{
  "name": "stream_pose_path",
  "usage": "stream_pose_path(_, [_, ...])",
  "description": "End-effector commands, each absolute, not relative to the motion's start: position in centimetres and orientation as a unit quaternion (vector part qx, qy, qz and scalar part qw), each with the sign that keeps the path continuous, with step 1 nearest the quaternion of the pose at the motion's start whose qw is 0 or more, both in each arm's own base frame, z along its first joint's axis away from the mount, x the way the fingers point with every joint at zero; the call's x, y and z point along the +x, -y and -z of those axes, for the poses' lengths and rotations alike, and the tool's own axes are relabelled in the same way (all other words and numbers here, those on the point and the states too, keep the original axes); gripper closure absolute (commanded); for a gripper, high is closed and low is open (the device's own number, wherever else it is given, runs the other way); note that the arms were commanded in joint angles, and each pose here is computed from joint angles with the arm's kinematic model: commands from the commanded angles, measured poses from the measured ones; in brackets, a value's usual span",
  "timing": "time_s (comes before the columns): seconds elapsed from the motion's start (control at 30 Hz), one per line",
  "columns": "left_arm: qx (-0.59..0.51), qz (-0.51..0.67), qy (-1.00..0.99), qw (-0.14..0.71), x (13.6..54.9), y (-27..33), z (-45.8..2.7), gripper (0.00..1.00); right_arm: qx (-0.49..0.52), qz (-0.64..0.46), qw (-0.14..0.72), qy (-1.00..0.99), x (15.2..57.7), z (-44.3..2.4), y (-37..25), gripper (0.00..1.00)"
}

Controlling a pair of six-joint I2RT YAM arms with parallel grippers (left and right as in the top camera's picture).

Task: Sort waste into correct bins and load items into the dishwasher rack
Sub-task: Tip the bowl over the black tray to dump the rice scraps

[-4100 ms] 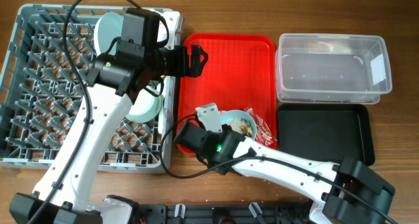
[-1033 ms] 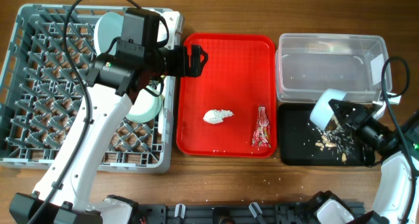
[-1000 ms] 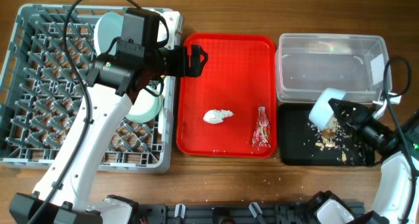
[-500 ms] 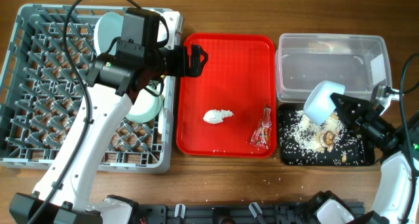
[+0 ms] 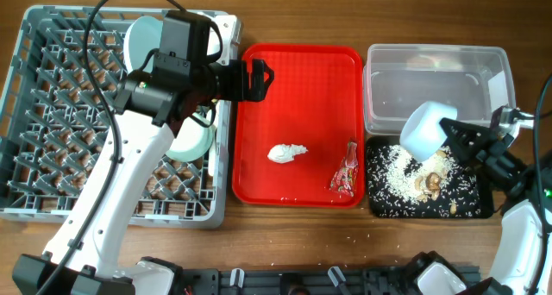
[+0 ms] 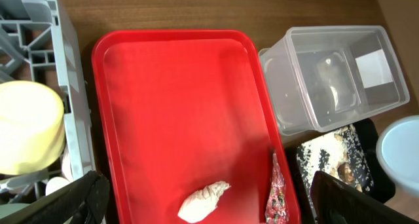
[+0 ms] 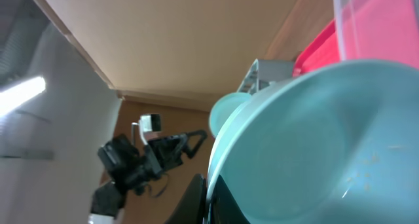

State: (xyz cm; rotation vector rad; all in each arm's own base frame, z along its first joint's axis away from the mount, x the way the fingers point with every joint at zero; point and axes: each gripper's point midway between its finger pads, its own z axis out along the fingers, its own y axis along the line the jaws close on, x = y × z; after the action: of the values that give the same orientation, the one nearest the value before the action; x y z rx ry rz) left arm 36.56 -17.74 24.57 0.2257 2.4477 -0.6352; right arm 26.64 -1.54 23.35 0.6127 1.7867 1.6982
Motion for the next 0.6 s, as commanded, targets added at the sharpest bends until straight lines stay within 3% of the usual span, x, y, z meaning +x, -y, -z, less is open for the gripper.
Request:
stream_pose_path(0.0, [0.083, 0.246, -0.919, 0.295, 36.5, 17.9, -24.7, 0.00, 0.223, -0.637, 0.303, -0.673, 26.7, -23.7, 1.7, 0.96])
stream_pose_path(0.03, [0.083, 0.246, -0.919, 0.295, 36.5, 17.9, -24.7, 0.00, 0.232, -0.666, 0.273, -0.654, 26.1, -24.3, 1.1, 0.96])
stream_pose_path(0.1, [0.083, 0.246, -0.920, 0.295, 36.5, 17.9, -24.7, 0.00, 0.218, -0.632, 0.311, -0.676, 26.7, -23.7, 1.7, 0.96])
stream_pose_path(0.17, [0.083, 0.246, -0.919, 0.295, 36.5, 17.9, -24.7, 0.00, 0.233, -0.660, 0.277, -0.658, 26.2, -24.0, 1.2, 0.96])
stream_pose_path(0.23, [0.083, 0.246, -0.920, 0.295, 36.5, 17.9, -24.7, 0.00, 0.223, -0.638, 0.302, -0.672, 26.6, -23.6, 1.5, 0.96])
stream_pose_path(0.3, [0.083, 0.246, -0.919, 0.295, 36.5, 17.9, -24.7, 0.00, 0.257, -0.679, 0.246, -0.643, 25.7, -24.0, 0.7, 0.96])
stream_pose_path(0.37, [0.083, 0.246, -0.919, 0.295, 36.5, 17.9, -24.7, 0.00, 0.235, -0.594, 0.326, -0.697, 27.3, -22.3, 2.3, 0.96])
stream_pose_path(0.43, [0.083, 0.246, -0.920, 0.295, 36.5, 17.9, -24.7, 0.00, 0.297, -0.629, 0.259, -0.671, 26.4, -21.8, 1.5, 0.96])
stream_pose_path(0.5, [0.083, 0.246, -0.920, 0.295, 36.5, 17.9, -24.7, 0.00, 0.283, -0.600, 0.289, -0.690, 26.9, -21.3, 2.1, 0.96])
stream_pose_path(0.57, [0.083, 0.246, -0.919, 0.295, 36.5, 17.9, -24.7, 0.00, 0.277, -0.643, 0.261, -0.665, 26.1, -22.4, 1.1, 0.96])
